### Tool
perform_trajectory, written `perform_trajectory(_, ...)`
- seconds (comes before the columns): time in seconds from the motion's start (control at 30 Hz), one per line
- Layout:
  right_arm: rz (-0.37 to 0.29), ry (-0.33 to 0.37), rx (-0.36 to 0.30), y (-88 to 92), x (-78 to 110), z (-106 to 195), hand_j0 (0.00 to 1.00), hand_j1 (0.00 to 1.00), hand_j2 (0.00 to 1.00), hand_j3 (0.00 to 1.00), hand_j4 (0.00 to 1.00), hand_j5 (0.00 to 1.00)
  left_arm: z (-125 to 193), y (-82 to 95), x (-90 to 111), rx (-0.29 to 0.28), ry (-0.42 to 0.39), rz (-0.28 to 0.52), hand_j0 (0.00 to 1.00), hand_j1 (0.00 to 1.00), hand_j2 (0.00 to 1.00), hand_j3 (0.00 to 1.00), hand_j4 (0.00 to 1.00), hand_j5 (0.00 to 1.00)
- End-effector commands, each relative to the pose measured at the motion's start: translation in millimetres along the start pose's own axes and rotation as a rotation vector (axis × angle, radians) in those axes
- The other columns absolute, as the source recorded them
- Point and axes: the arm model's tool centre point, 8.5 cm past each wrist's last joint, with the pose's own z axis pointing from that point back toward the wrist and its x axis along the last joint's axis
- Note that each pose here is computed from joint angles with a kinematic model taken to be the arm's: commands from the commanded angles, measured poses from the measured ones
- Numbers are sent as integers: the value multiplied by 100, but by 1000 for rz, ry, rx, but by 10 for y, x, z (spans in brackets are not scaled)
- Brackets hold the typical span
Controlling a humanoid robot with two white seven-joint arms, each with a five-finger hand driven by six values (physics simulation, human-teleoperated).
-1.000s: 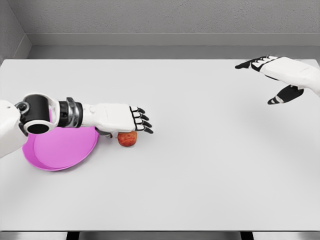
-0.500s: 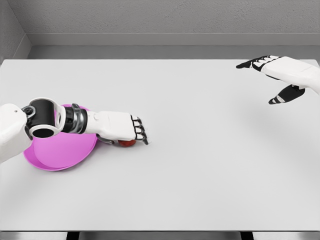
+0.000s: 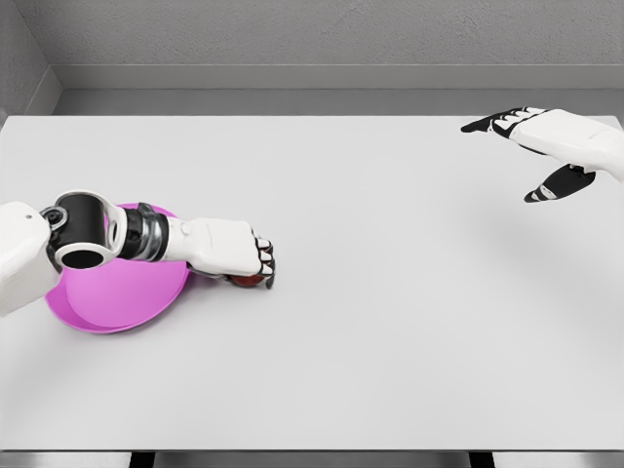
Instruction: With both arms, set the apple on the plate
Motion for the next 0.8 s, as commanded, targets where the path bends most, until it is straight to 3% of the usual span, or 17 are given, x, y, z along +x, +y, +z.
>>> perform_trajectory(0.0, -1, 0, -1, -4, 1, 4, 100, 100, 100, 100, 100, 100, 24, 16, -17, 11, 5, 5, 28, 28, 28, 28, 28, 28)
perform_trajectory(0.23, 0, 0, -3, -12, 2, 4, 100, 100, 100, 100, 100, 100, 224, 231, -138, 134, 12, 82, 27, 27, 27, 27, 27, 27)
perform_trajectory(0.37, 1, -2, -4, -13, 7, 4, 100, 100, 100, 100, 100, 100, 697, 230, -367, 176, 110, 114, 27, 27, 27, 27, 27, 27)
perform_trajectory(0.5, -2, -2, -3, -10, 5, 0, 100, 100, 100, 100, 100, 100, 1179, 2, -504, 134, 207, 151, 28, 28, 28, 28, 28, 28)
perform_trajectory(0.67, 0, 0, -2, -11, 2, 4, 100, 100, 100, 100, 100, 100, 1341, -465, -471, 73, 251, 244, 29, 29, 29, 29, 29, 29)
perform_trajectory(0.77, 0, -2, -2, -13, 7, 4, 100, 100, 100, 100, 100, 100, 1399, -540, -506, 61, 271, 263, 37, 37, 37, 37, 37, 37)
